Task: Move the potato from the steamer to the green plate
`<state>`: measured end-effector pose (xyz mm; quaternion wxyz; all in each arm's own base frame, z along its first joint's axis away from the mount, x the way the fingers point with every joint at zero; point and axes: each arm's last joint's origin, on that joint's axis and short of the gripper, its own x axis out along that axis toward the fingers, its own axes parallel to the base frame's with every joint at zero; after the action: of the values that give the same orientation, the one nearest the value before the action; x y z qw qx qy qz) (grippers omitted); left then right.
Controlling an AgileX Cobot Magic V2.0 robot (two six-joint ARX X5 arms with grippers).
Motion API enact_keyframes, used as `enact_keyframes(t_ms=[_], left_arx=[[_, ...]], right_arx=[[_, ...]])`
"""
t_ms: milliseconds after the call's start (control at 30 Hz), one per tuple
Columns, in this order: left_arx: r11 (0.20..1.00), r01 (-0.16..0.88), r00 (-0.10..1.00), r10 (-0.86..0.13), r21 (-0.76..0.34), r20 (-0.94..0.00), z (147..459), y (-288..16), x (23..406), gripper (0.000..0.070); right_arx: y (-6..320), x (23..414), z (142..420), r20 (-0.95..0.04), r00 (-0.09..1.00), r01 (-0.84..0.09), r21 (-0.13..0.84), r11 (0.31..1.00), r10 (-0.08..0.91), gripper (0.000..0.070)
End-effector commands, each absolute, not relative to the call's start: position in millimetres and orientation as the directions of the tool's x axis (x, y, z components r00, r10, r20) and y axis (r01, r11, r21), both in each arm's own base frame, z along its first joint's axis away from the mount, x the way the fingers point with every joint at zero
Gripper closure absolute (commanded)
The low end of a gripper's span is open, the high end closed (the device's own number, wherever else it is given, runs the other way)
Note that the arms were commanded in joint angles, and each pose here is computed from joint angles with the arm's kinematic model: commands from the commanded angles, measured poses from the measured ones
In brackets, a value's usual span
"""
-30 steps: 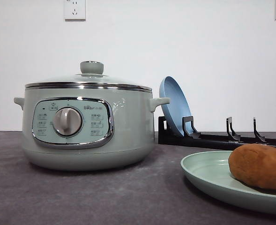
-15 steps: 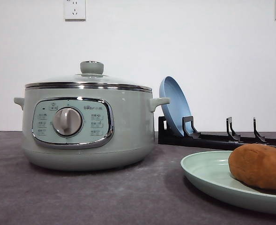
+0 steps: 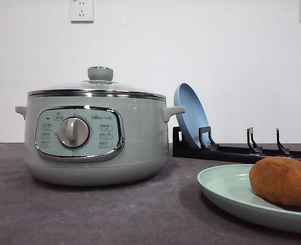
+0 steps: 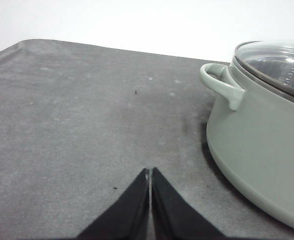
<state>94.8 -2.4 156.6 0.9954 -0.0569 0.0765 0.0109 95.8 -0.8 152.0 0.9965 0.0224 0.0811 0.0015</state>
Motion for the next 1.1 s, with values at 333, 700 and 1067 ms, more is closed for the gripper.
enact_keyframes(t_ms=[333,700,1067], left_arx=[[0.994,-0.035,0.984,0.016,-0.106,-0.177,149.4,-2.3,95.6,0.07],[0.994,-0.035,0.984,0.016,-0.106,-0.177,149.4,-2.3,95.6,0.07],[0.994,-0.035,0.984,0.016,-0.106,-0.177,149.4,-2.3,95.6,0.07]], right_arx=[[-1.0,96.0,150.9,-0.159,0.987,0.007,0.07,0.997,0.004,0.0681],[-1.0,96.2,152.3,-0.145,0.989,0.005,0.07,0.998,0.005,0.0681],[-1.0,96.2,152.3,-0.145,0.989,0.005,0.07,0.998,0.005,0.0681]])
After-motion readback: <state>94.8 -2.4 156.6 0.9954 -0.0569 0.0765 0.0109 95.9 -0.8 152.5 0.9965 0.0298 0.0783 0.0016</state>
